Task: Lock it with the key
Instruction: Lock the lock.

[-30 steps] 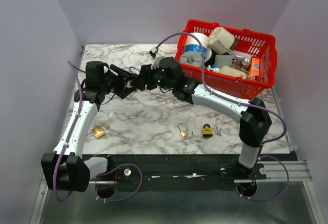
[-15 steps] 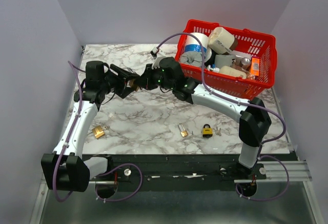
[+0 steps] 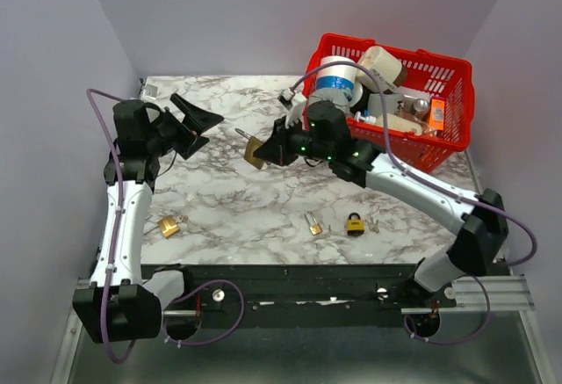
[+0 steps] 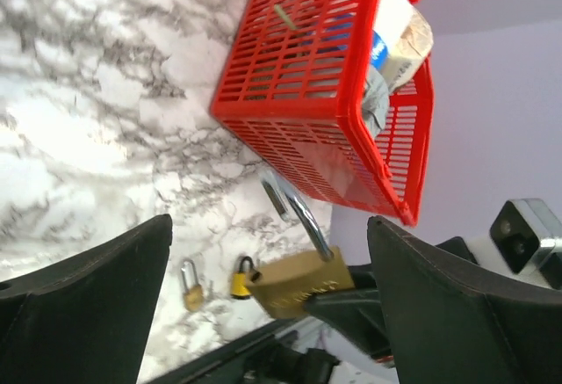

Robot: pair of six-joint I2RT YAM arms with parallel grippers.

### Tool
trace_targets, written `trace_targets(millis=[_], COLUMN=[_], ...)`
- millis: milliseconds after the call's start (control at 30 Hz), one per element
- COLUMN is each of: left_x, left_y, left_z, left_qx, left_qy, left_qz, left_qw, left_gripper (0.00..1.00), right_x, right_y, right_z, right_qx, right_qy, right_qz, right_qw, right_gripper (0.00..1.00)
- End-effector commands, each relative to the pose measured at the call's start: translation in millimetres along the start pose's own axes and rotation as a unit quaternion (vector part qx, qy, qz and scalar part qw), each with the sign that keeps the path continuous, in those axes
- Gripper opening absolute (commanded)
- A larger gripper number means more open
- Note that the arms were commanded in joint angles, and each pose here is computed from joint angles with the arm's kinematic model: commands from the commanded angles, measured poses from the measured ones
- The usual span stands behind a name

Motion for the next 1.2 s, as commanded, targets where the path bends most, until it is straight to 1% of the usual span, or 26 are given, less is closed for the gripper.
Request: trace_targets(millis=[0, 33, 67, 100, 167, 200, 233, 267, 300, 333, 367, 400, 433, 467, 500, 567, 667, 700, 767, 800, 867, 933, 1000, 1033, 1067, 1167], left_x=[-41, -42, -44, -53, -56, -58, -55, -47, -48, -45, -40, -41, -41, -43, -35, -44, -51, -54, -58, -57, -64, -69, -73, -73, -73, -71], left_y=[-30, -30, -32, -37, -45, -48, -47, -49, -51, -51, -52, -51, -52, -52, -46, -51, -59, -61, -63, -62, -63, -66, -70, -71, -72, -72], left_z=[-3, -4, -2, -2, 6, 9, 12, 20, 23, 27, 41, 45, 55, 75, 77, 83, 95, 103, 110, 114, 119, 125, 127, 129, 132, 137], left_qx=[0.033, 0.037, 0.047, 0.052, 0.076, 0.087, 0.100, 0.126, 0.134, 0.145, 0.171, 0.163, 0.163, 0.183, 0.173, 0.139, 0.130, 0.136, 0.134, 0.135, 0.120, 0.119, 0.119, 0.120, 0.123, 0.134], left_qy=[0.205, 0.254, 0.274, 0.303, 0.371, 0.395, 0.408, 0.433, 0.449, 0.465, 0.477, 0.544, 0.584, 0.612, 0.651, 0.686, 0.696, 0.695, 0.702, 0.703, 0.708, 0.710, 0.712, 0.714, 0.717, 0.725], left_qz=[0.149, 0.159, 0.166, 0.183, 0.218, 0.235, 0.242, 0.258, 0.267, 0.274, 0.271, 0.282, 0.281, 0.294, 0.267, 0.281, 0.311, 0.325, 0.328, 0.330, 0.330, 0.341, 0.342, 0.344, 0.341, 0.339], left_qw=[0.967, 0.953, 0.946, 0.934, 0.900, 0.884, 0.875, 0.854, 0.842, 0.829, 0.818, 0.773, 0.744, 0.711, 0.689, 0.657, 0.635, 0.626, 0.618, 0.615, 0.612, 0.605, 0.601, 0.598, 0.596, 0.585], left_gripper=[0.99, 0.99, 0.99, 0.99, 0.99, 0.99, 0.99, 0.99, 0.99, 0.99, 0.99, 0.99, 0.99, 0.99, 0.99, 0.99, 0.99, 0.99, 0.98, 0.94, 0.88, 0.86, 0.80, 0.77, 0.71, 0.66], right_x=[29, 25, 26, 31, 30, 39, 40, 43, 47, 51, 53, 55, 56, 57, 59, 60, 61, 62, 63, 66, 66, 66, 66, 67, 68, 69], right_y=[-69, -75, -86, -106, -122, -140, -146, -152, -159, -168, -172, -176, -180, -182, -184, -188, -189, -190, -190, -192, -191, -191, -191, -192, -192, -192], right_z=[-32, -23, -22, -27, -21, -21, -19, -17, -11, -12, -10, -7, -7, -6, -4, -3, 2, 4, 9, 10, 13, 13, 12, 10, 10, 7], right_qx=[-0.057, -0.050, -0.053, -0.065, -0.067, -0.071, -0.073, -0.073, -0.064, -0.070, -0.072, -0.065, -0.068, -0.066, -0.062, -0.062, -0.054, -0.052, -0.046, -0.046, -0.041, -0.042, -0.045, -0.046, -0.047, -0.051], right_qy=[-0.091, -0.105, -0.118, -0.136, -0.167, -0.185, -0.207, -0.218, -0.225, -0.238, -0.253, -0.254, -0.264, -0.267, -0.266, -0.273, -0.271, -0.267, -0.264, -0.266, -0.259, -0.259, -0.259, -0.259, -0.259, -0.258], right_qz=[-0.099, -0.103, -0.114, -0.135, -0.149, -0.177, -0.189, -0.200, -0.219, -0.227, -0.233, -0.241, -0.244, -0.247, -0.252, -0.258, -0.267, -0.270, -0.285, -0.301, -0.307, -0.305, -0.301, -0.304, -0.305, -0.310], right_qw=[0.989, 0.988, 0.985, 0.979, 0.972, 0.964, 0.957, 0.952, 0.947, 0.942, 0.936, 0.934, 0.931, 0.929, 0.928, 0.925, 0.923, 0.923, 0.920, 0.915, 0.915, 0.915, 0.916, 0.916, 0.915, 0.914], right_gripper=[0.00, 0.01, 0.00, 0.01, 0.01, 0.01, 0.01, 0.01, 0.01, 0.01, 0.01, 0.01, 0.01, 0.01, 0.01, 0.01, 0.01, 0.01, 0.01, 0.01, 0.01, 0.01, 0.01, 0.01, 0.01, 0.01])
Point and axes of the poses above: each gripper's point midway between its finger pads, its own y axis out along the fingers, its own x axis along the line the jaws close on, z = x × y, the point moved 5 cm from there along -y, back along the fingers, and after that the axes turned 2 degrees about -y, right-handed, at the moved point
